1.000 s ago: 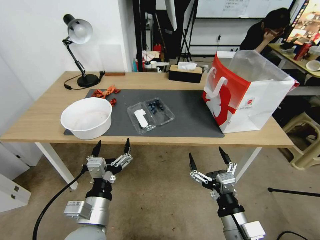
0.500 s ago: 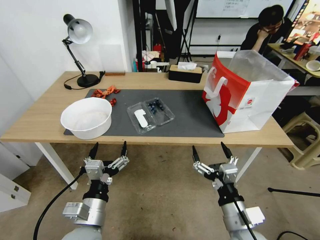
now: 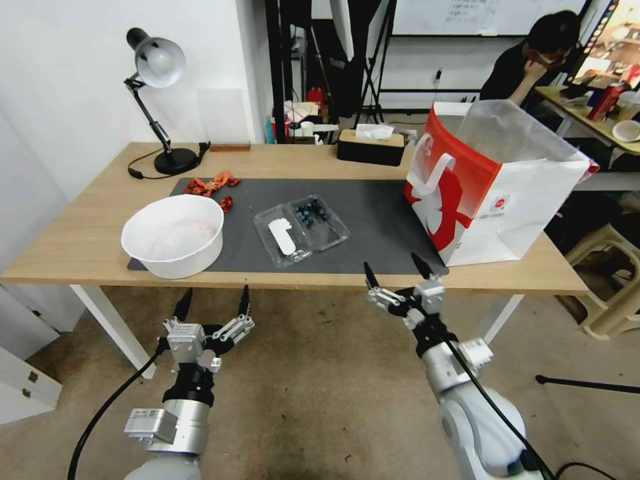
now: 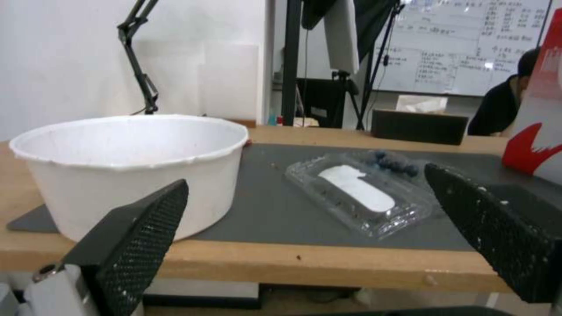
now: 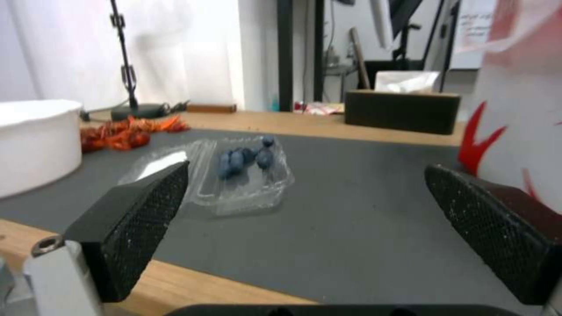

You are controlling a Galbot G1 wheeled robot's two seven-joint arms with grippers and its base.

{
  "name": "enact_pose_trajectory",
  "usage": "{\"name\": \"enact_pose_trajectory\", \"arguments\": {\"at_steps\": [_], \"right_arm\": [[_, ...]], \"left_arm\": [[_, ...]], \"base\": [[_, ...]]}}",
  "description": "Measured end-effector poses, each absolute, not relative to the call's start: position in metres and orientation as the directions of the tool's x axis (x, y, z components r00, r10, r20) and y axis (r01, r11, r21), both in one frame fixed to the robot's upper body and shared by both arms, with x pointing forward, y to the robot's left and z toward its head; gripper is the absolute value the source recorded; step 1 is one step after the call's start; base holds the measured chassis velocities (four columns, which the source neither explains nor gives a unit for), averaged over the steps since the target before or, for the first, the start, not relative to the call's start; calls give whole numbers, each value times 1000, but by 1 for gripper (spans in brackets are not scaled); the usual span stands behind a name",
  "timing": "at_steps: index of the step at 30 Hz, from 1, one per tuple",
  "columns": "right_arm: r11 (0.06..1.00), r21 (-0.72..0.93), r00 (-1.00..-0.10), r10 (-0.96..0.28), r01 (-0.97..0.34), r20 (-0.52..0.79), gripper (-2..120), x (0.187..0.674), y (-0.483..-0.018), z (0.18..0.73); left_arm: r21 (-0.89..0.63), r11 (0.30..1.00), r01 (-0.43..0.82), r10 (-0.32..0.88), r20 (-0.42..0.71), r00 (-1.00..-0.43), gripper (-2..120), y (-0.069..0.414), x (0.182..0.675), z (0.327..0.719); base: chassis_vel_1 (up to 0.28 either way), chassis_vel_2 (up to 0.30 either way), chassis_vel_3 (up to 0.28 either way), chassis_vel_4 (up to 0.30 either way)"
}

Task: Close the takeout container lid, then place the container into the takeout bag.

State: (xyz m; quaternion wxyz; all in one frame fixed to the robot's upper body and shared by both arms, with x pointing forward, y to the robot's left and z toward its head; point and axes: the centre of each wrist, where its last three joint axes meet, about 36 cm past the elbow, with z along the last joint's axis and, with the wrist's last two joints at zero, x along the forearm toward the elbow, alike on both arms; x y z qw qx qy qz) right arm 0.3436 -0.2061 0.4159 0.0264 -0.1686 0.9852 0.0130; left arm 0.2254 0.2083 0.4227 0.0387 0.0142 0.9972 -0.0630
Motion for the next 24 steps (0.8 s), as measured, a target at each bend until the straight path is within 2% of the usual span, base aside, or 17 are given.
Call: {"name": "enact_pose_trajectory", "arguments": {"at_steps": [8,14,24], "right_arm": [[926,-13,-926,-377,-377,2,100,406,-211,438],[918,-21,-911,-390,-396,135,100,462,-204,455],[899,-40,-863,-406,-437,300,100,522,-180,493]], "left_arm": [[-122,992,21,12,-78,-997,100,210,224,420],[-118,993,11,2,-77,-997,100,212,225,417],[-122,993,-13,-21,-71,-997,100,213,225,411]], "base": [[0,0,0,0],[0,0,0,0],[0,0,0,0]]}}
